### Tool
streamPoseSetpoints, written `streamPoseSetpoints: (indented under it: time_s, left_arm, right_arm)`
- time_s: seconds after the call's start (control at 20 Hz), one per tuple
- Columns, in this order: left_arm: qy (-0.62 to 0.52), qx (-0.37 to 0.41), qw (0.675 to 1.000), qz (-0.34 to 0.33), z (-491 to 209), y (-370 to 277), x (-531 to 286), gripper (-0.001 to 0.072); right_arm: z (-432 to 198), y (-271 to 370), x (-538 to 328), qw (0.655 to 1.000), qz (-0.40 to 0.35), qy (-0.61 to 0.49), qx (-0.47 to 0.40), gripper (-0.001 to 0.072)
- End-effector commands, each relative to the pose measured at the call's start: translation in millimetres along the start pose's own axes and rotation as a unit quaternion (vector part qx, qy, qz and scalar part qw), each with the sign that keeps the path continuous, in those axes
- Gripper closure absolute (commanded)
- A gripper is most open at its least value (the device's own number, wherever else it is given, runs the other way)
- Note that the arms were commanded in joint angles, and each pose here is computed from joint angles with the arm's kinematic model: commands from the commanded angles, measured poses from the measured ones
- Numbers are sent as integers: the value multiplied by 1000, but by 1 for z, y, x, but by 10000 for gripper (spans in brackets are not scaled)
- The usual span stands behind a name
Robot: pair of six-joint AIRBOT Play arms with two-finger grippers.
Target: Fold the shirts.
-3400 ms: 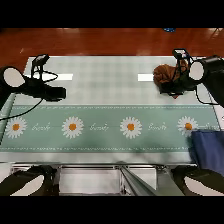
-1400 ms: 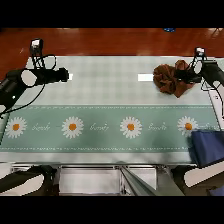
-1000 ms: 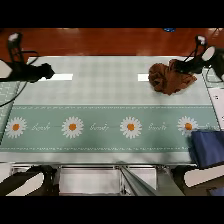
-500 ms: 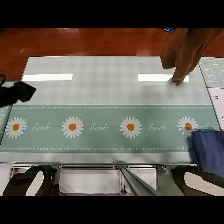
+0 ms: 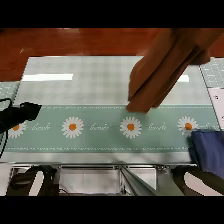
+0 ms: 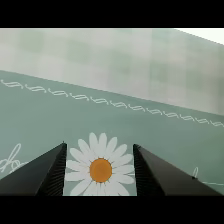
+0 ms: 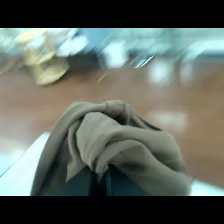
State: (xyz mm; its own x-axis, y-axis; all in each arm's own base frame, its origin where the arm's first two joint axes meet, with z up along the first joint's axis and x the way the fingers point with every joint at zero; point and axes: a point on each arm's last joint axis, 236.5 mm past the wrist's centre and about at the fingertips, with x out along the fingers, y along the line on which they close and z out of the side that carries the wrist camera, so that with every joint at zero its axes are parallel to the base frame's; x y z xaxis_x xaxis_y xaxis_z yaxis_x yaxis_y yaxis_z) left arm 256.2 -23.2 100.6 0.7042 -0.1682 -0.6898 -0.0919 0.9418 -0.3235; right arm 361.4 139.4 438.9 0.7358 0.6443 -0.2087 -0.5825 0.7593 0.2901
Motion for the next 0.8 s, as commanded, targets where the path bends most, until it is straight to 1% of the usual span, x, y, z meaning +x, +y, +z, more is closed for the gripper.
streamPoseSetpoints:
  time_s: [0.0,0.15,0.3,0.45,0.55,0.6,0.65,0.7,0.75]
  left_arm:
    - [-9,-13,1000,13,2,10,-1,201]
    - [-8,-13,1000,13,1,9,-1,201]
    - [-7,-12,1000,11,1,8,-1,201]
    - [-1,-11,1000,2,-3,3,1,201]
    - [14,-11,1000,1,-12,3,5,201]
    - [25,-10,1000,-2,-19,2,7,200]
    - [36,-11,999,-5,-25,1,10,200]
    - [45,-14,999,-11,-30,-1,13,200]
    - [51,-15,998,-14,-34,-1,18,200]
  right_arm:
    - [-80,53,39,988,91,126,11,687]
    - [-176,86,102,972,96,215,13,687]
    - [-271,110,153,955,100,274,61,687]
    - [-375,115,195,929,75,346,109,687]
    - [-426,110,211,908,56,393,134,686]
    - [-441,108,216,899,50,406,158,648]
    - [-446,104,219,894,49,410,174,423]
    - [-439,94,221,895,46,406,178,303]
    - [-424,79,219,897,39,400,187,302]
